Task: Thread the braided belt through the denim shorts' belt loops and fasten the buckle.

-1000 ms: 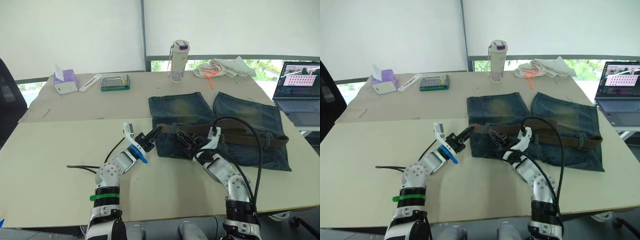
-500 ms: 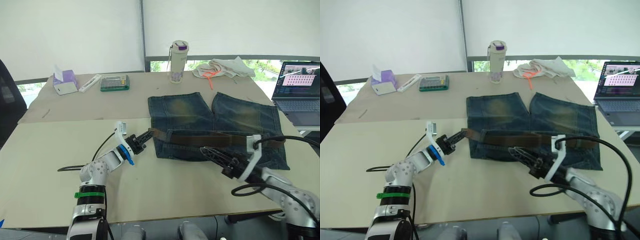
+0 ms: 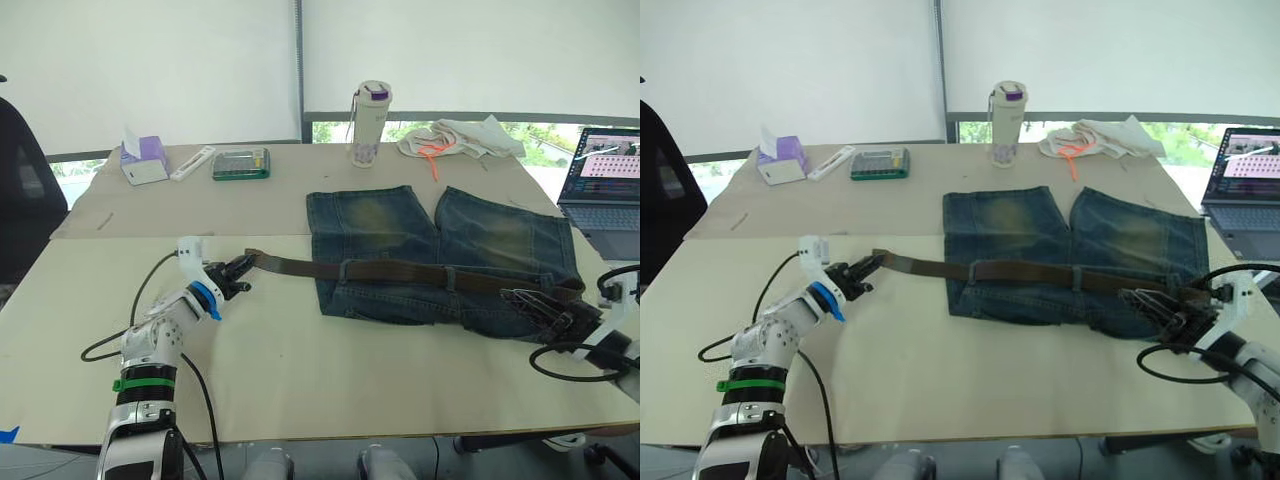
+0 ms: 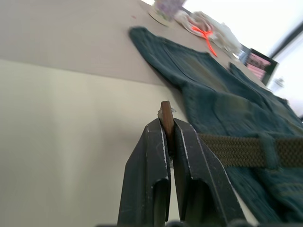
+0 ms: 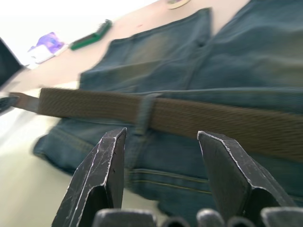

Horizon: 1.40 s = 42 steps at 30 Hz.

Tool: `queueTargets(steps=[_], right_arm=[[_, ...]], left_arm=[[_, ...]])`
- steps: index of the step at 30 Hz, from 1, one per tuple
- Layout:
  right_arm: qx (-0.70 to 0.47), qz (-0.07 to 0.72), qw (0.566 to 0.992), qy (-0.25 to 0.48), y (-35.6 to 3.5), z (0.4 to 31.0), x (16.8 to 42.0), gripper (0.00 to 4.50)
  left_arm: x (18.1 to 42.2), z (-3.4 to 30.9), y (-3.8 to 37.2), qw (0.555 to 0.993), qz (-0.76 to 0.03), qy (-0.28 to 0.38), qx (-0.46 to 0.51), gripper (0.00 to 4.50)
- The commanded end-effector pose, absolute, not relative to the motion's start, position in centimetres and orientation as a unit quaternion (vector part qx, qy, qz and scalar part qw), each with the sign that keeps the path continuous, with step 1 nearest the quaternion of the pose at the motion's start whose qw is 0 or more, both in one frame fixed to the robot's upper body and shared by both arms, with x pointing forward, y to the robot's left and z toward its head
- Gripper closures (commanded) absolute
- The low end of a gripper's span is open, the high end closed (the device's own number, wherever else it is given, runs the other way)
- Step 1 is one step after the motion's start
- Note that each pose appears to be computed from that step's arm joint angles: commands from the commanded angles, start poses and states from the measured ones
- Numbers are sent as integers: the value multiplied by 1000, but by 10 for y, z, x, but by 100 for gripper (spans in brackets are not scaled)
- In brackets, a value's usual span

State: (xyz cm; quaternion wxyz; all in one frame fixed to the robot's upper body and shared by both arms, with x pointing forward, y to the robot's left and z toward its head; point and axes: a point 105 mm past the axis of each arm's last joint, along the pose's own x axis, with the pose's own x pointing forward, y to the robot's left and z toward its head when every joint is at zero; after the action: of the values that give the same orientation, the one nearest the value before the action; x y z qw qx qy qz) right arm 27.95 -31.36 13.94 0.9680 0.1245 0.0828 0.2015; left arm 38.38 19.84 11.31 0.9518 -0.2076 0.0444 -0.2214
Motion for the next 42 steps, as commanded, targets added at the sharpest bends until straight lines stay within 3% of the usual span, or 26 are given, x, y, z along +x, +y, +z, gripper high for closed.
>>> queueTargets(steps=[1,12,18,27,34,36,42], right_arm=[[67,147,986,43,-339,159,287,182],[-18,64,995,73,-385,158,299,182],[-34,61,994,88,-388,156,305,182],[-34,157,981,111,-362,158,308,182],[-67,170,973,140,-369,160,313,182],[-66,176,971,149,-368,159,313,182],[-85,171,956,221,-376,136,305,182]], left_arm=[[393,138,218,967,-168,-16,-189,450],[395,118,297,994,44,12,-98,450],[391,113,313,992,87,18,-88,450],[395,111,296,994,41,22,-103,450],[384,73,284,989,8,117,-95,450],[377,59,287,985,17,153,-72,450],[372,59,303,984,59,156,-66,450]])
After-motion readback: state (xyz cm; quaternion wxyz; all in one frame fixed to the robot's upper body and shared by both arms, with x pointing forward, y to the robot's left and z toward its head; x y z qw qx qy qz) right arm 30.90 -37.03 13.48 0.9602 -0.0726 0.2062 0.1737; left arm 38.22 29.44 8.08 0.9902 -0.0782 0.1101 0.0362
